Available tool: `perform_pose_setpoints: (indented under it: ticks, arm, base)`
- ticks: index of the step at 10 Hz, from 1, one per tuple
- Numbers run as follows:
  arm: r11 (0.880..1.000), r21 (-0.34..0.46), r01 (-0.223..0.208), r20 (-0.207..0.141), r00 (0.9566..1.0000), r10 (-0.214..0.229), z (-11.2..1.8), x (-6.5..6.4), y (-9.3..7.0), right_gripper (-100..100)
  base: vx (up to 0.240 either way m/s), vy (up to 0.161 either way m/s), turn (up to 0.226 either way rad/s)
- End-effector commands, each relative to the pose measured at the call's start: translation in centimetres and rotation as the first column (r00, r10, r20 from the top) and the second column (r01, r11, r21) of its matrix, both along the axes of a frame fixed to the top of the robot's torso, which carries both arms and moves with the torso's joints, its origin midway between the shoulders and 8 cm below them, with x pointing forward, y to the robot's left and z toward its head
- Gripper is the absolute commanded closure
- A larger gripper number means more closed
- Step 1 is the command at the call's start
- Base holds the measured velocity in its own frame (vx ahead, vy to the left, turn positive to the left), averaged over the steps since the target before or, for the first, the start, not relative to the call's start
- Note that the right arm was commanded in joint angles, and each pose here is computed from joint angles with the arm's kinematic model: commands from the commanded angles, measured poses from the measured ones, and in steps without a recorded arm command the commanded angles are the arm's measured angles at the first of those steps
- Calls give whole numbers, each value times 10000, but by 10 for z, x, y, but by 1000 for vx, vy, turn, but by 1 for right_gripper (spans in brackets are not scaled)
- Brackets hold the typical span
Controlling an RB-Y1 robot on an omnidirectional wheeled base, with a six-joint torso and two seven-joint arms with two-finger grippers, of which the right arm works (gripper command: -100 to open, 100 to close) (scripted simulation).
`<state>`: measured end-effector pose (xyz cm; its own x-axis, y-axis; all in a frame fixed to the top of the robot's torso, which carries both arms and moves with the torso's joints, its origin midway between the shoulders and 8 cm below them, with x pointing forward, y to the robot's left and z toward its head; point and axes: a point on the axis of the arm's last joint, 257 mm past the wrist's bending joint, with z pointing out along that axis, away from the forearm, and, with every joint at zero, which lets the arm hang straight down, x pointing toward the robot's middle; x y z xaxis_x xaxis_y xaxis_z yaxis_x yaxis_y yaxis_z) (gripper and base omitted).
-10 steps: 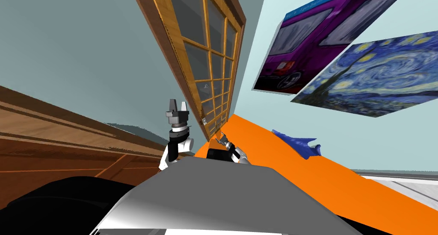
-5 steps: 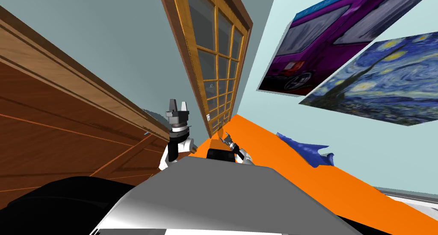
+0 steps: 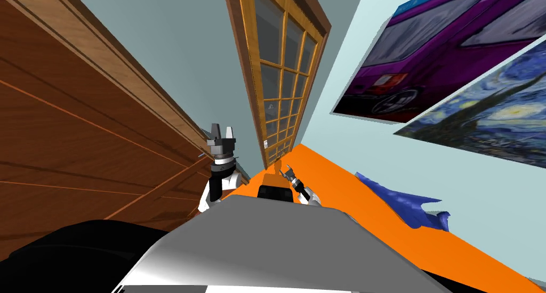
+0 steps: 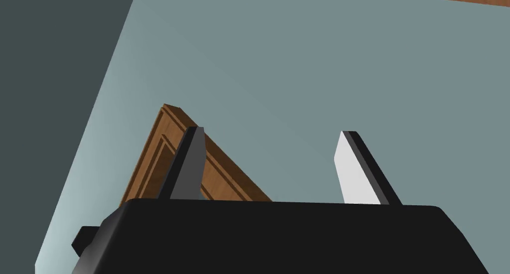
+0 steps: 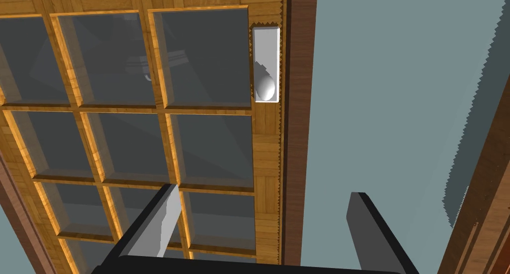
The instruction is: Pull the door open
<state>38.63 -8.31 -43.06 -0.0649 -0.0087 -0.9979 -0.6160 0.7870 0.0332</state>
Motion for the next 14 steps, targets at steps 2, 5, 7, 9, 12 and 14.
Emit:
perform_pose_setpoints:
  ticks: [2, 5, 7, 9, 12, 14]
  arm:
    - [9973, -6, 737, -55, 9973, -737, -1, 6, -39, -100]
    - [9898, -3, 1427, -57, 9897, -1427, -1, 10, -76, -100]
    - [9898, -3, 1427, -57, 9897, -1427, -1, 10, -76, -100]
    - [9777, 4, 2102, -24, 9776, -2102, 1, 13, -113, -100]
    - [9616, 15, 2744, 38, 9616, -2744, 5, 15, -148, -100]
    - [9467, 29, 3220, 104, 9467, -3220, 8, 15, -175, -100]
  base:
    - [-39, 41, 297]
    - [-14, 53, 227]
    - [3, 28, 45]
    - [23, 57, 317]
    - [44, 71, 257]
    - [83, 70, 227]
